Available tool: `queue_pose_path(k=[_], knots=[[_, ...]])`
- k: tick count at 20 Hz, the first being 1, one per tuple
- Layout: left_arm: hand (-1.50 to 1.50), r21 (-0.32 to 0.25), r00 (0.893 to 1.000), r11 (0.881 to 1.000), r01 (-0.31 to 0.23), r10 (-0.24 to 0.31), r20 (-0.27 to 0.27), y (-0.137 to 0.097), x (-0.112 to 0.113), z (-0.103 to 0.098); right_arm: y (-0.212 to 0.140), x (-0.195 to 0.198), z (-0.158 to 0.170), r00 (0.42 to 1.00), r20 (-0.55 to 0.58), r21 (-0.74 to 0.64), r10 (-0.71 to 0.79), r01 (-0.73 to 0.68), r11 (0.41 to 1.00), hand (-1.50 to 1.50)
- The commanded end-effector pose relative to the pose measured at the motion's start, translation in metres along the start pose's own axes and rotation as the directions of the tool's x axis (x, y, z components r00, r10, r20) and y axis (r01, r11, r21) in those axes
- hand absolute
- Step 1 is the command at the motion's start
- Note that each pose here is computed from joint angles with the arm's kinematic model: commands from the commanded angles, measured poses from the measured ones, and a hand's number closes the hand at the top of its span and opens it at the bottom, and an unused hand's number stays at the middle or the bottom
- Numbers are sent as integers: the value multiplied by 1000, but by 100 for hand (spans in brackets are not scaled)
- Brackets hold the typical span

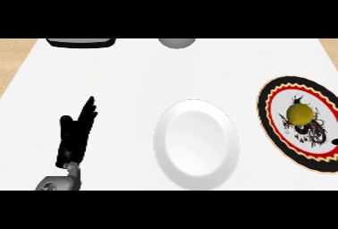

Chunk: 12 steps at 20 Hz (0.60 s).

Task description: Pick the lemon from the plate and place it in the plate

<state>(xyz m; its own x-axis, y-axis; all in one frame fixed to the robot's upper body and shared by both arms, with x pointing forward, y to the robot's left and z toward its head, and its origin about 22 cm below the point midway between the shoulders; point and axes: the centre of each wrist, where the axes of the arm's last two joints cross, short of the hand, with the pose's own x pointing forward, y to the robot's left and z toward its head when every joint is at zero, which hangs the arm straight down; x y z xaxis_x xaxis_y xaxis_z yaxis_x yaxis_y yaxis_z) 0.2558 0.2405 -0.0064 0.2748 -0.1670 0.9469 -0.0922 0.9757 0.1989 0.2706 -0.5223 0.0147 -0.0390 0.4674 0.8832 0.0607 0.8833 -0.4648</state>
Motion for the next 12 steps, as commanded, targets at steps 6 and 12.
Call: queue_pose_path(k=[6, 12], knots=[[0, -10, 1000, 1000, -7, 7, 5, 17, 2, 3, -35, -9, 38, 1000, 28, -37, -12, 13, 999, -150], [0, -12, 1000, 1000, -14, 14, -3, 7, -3, 4, -26, -10, 32, 1000, 19, -94, -23, 24, 995, -150]])
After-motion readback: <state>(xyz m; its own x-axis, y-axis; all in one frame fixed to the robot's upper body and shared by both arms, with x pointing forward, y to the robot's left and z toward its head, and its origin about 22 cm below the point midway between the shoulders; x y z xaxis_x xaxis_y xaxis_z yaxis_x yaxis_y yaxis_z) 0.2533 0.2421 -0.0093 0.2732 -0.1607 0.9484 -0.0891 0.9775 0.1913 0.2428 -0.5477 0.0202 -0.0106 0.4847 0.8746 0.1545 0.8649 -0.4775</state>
